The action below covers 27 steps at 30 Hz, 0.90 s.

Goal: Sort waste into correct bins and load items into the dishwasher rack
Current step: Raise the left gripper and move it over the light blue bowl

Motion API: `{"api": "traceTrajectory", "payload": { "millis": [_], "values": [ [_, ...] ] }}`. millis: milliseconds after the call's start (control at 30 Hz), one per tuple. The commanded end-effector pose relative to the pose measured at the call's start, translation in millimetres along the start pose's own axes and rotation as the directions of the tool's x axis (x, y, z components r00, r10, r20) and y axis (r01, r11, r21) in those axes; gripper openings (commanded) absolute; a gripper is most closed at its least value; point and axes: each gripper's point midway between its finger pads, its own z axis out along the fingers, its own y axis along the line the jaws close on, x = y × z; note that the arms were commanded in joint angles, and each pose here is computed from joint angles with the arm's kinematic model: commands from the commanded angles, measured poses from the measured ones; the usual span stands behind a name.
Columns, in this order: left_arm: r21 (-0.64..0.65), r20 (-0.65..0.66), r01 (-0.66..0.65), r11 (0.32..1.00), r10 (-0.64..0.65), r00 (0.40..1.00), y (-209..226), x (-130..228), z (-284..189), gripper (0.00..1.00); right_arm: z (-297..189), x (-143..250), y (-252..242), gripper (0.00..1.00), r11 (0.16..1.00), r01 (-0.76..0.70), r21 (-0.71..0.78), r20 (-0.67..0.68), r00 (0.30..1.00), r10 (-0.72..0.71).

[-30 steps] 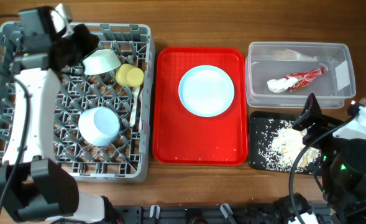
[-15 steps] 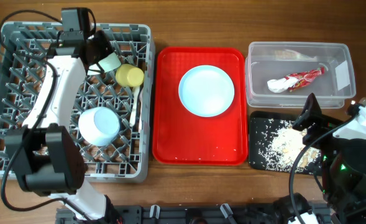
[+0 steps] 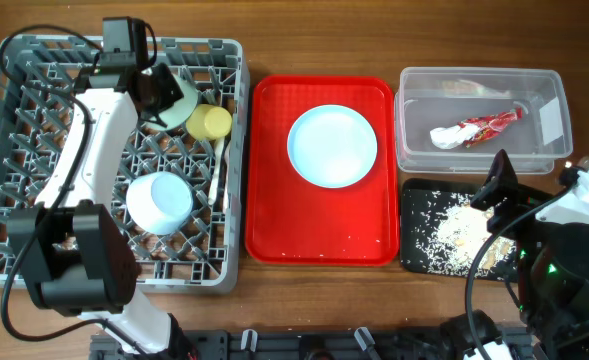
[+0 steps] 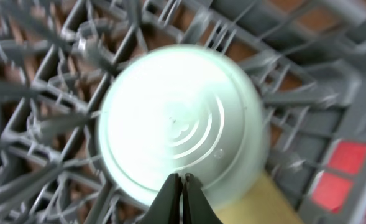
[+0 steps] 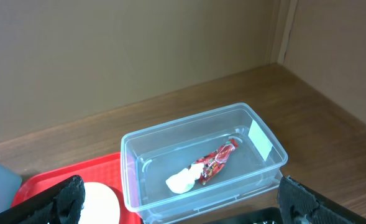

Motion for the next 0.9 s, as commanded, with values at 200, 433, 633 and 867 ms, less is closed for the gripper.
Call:
{"api": "traceTrajectory", "payload": {
  "millis": [200,433,633,867],
  "values": [
    [-0.002,0.041,-0.001,1.0,0.001,0.999,3,-5,-23,0.04,0,-4,-2,1.0,1.0,-0.015,0.016,0.01,1.0,0.015],
    [0.1,0.215,-0.016,0.995,-0.006,0.977,-16,-24,-100,0.04,0,-4,-2,1.0,1.0,-0.015,0.016,0.01,1.0,0.015],
    [0.262,0.281,-0.12,0.957,0.044,0.959,-64,-4,-159,0.09,0,-4,-2,1.0,1.0,-0.015,0.016,0.01,1.0,0.015],
    [0.43,0.201,-0.291,0.855,0.224,0.954,-143,61,-169,0.16,0,-4,-2,1.0,1.0,-0.015,0.016,0.01,1.0,0.015]
  ]
}}
